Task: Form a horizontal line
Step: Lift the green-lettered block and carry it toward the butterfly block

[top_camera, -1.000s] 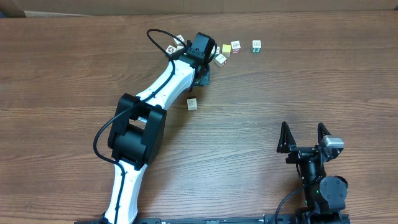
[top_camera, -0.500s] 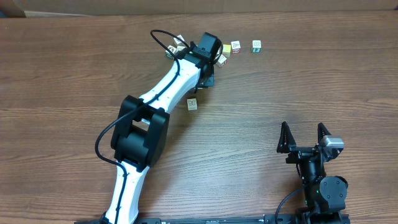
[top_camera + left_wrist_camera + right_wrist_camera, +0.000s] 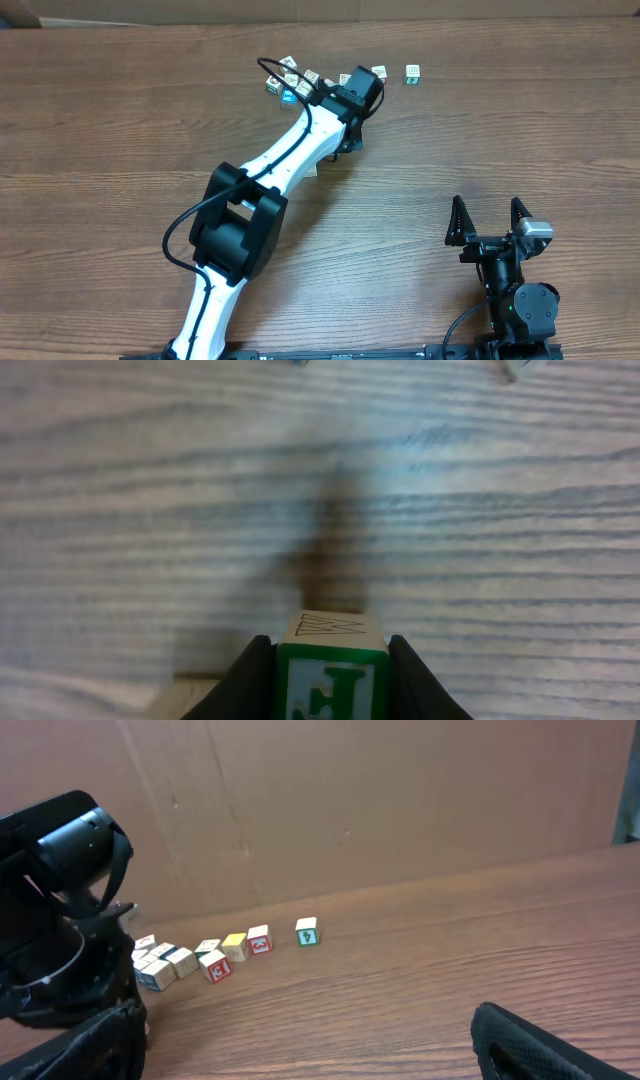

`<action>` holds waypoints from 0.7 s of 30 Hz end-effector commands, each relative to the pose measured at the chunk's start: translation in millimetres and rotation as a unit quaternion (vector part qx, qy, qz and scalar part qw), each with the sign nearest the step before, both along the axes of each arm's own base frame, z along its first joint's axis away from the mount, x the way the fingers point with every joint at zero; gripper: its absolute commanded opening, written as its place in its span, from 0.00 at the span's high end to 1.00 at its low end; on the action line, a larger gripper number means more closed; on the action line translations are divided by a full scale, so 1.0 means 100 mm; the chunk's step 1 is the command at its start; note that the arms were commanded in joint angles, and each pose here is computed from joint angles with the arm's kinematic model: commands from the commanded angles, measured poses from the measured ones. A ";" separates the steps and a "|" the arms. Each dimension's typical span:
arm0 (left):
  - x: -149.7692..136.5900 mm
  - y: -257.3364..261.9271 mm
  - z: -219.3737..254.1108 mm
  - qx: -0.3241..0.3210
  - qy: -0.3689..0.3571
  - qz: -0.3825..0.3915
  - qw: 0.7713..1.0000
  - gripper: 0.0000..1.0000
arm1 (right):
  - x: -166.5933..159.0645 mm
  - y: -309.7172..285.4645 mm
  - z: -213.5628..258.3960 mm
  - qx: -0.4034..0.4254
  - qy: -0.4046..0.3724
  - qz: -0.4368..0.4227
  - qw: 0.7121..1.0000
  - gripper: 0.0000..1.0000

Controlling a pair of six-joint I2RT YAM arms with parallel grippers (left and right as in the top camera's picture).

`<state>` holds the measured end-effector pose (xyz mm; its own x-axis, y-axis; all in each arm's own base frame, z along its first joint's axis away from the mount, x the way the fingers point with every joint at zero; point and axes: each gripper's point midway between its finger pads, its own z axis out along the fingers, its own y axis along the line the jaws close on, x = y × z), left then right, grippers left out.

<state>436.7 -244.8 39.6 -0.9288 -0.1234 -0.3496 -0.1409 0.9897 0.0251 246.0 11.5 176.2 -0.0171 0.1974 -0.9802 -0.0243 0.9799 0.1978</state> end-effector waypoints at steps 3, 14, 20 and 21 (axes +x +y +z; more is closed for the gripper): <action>0.01 -0.10 0.29 -0.017 -0.037 0.037 0.998 0.78 | 0.00 0.00 -0.04 -0.002 0.000 -0.001 1.000 0.00; -0.15 -0.04 0.24 0.006 -0.008 0.032 0.999 0.77 | 0.00 0.00 -0.04 -0.002 0.000 -0.001 1.000 0.00; -0.20 -0.04 0.23 0.012 -0.001 0.029 1.000 0.77 | 0.00 0.00 -0.04 -0.002 0.000 -0.001 1.000 0.00; -0.20 -0.03 0.23 0.012 -0.001 0.030 0.999 0.77 | 0.00 0.00 -0.04 -0.002 0.000 -0.001 1.000 0.00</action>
<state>410.1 -243.6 35.7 -0.9428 -0.1483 -0.2986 -0.1811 0.9798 0.0854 246.0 11.5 176.2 -0.0171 0.1978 -0.9801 -0.0243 0.9799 0.1982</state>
